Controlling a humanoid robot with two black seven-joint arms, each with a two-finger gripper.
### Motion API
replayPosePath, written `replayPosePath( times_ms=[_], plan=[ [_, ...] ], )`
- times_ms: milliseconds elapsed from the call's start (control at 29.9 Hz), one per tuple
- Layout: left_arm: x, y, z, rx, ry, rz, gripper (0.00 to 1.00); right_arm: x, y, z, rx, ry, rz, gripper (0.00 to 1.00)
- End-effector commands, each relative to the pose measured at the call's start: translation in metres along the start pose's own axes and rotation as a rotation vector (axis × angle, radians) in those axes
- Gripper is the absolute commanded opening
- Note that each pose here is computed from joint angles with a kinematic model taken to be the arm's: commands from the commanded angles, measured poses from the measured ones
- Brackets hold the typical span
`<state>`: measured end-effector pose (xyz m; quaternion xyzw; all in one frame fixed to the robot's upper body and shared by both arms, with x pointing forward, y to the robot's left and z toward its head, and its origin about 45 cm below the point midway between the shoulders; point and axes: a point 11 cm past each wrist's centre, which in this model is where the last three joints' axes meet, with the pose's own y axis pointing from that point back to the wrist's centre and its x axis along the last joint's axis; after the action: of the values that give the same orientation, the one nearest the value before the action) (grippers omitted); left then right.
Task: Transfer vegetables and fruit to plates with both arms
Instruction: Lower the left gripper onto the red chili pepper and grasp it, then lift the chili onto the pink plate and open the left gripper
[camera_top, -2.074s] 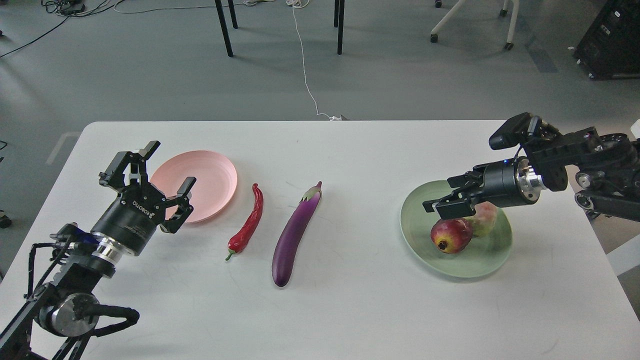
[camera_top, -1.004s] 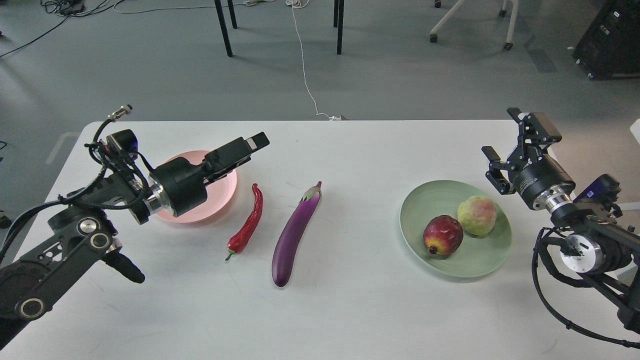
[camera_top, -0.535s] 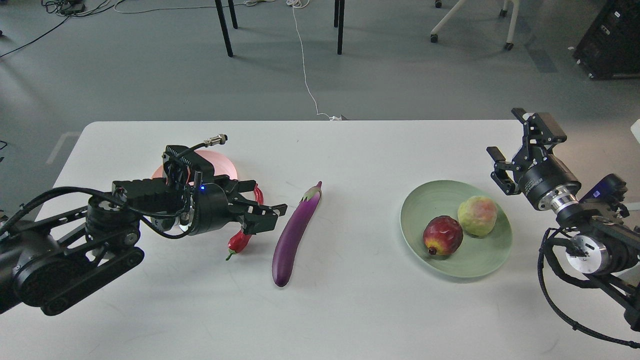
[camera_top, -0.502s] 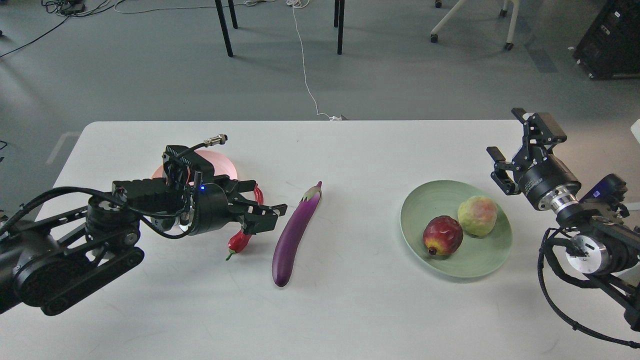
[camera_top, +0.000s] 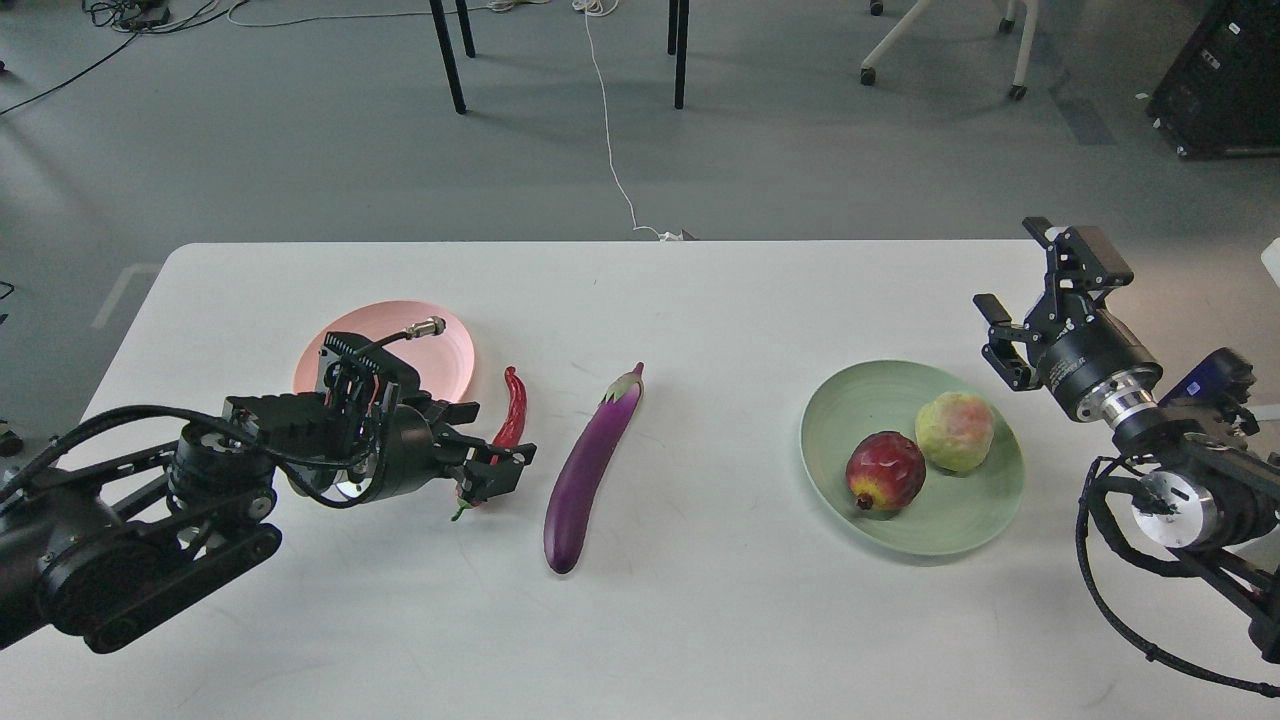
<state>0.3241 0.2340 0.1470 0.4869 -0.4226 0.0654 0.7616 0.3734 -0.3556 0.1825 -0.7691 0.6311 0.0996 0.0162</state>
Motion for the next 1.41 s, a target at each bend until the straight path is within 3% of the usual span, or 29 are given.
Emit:
replayPosePath(
  times_ms=[0, 401, 970, 1071, 1238, 1372],
  plan=[
    [-0.009, -0.001, 0.001, -0.003, 0.015, -0.016, 0.8, 0.0, 0.0, 0.0, 0.0, 0.0, 0.0, 0.99],
    [-0.022, -0.001, -0.001, 0.002, 0.033, -0.043, 0.59, 0.0, 0.0, 0.0, 0.0, 0.0, 0.0, 0.99],
    [-0.032, -0.003, -0.002, 0.007, 0.05, -0.06, 0.58, 0.0, 0.001, 0.002, -0.004, -0.002, 0.002, 0.99],
    [-0.035, -0.002, -0.002, 0.01, 0.051, -0.066, 0.46, 0.0, 0.001, 0.002, -0.004, -0.002, 0.002, 0.99],
    [-0.033, -0.002, -0.005, 0.033, 0.041, -0.066, 0.12, 0.001, 0.002, 0.003, -0.005, -0.003, 0.002, 0.99],
    [-0.027, -0.001, -0.003, 0.025, 0.038, -0.053, 0.1, 0.001, 0.002, 0.003, -0.005, -0.003, 0.002, 0.99]
  ],
)
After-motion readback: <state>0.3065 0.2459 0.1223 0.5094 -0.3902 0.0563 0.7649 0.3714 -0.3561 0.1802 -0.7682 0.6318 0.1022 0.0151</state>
